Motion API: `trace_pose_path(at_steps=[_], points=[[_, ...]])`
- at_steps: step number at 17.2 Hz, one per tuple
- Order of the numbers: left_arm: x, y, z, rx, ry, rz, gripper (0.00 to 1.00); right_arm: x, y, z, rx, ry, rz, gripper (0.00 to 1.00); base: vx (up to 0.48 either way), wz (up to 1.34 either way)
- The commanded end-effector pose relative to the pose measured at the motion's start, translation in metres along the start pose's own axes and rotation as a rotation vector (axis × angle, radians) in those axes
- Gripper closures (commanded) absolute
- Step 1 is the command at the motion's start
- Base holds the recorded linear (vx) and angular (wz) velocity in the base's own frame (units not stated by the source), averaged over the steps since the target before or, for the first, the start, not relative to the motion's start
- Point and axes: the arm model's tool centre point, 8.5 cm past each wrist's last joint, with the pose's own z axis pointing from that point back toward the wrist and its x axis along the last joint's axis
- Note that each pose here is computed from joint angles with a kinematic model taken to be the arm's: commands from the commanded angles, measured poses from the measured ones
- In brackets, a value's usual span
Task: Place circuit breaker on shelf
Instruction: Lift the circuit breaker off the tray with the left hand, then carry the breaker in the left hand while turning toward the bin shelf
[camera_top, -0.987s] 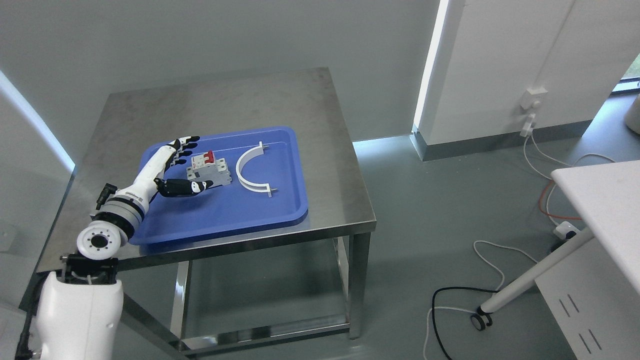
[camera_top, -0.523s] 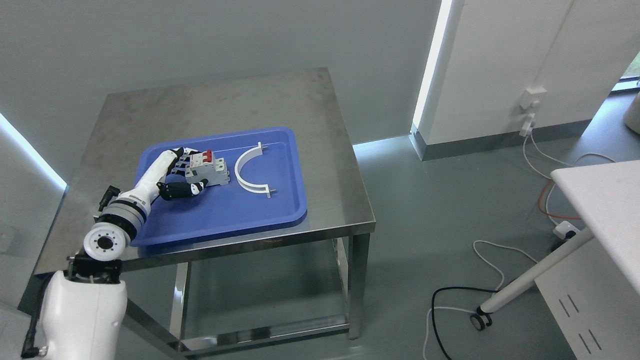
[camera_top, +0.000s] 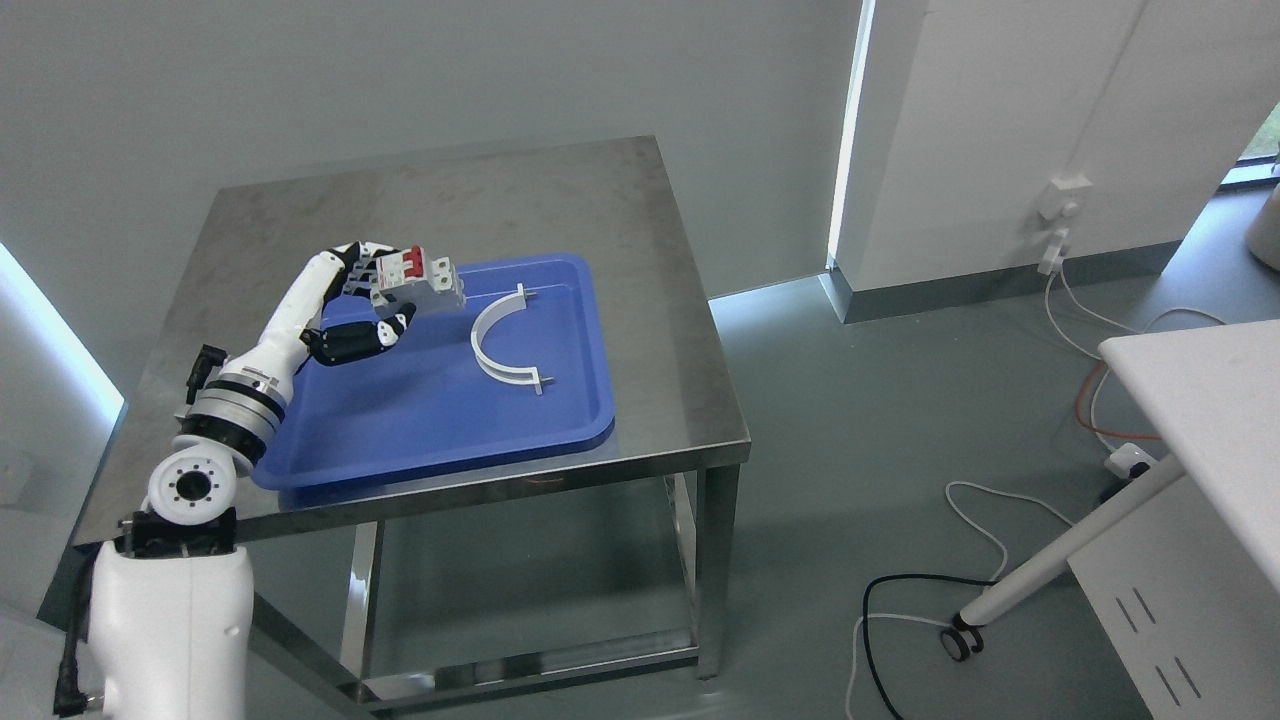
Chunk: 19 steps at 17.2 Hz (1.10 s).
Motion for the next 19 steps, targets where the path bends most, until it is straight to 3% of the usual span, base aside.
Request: trace_pose_path(at_steps=[1, 3, 7, 19], points=[[-0.006, 0.047, 0.027, 0.465, -0.142, 0.287, 0.89, 0.009, -0.009, -0.001, -0.010, -0.093, 0.009, 0.00, -0.011, -0.01], [-0.005, 0.042, 0.036, 0.535, -0.172, 0.303, 0.88, 0.009, -0.009, -0.001, -0.010, -0.093, 0.008, 0.00, -0.011, -0.03], [-0.006, 0.016, 0.059, 0.473, -0.173, 0.267, 0.88, 0.010, -0.009, -0.001, -0.010, -0.094, 0.009, 0.00, -0.045, 0.00], [0.016, 0.022, 0.061, 0.418, -0.139, 0.297, 0.89, 0.009, -0.009, -0.001, -0.010, -0.093, 0.009, 0.00, -0.253, 0.26]])
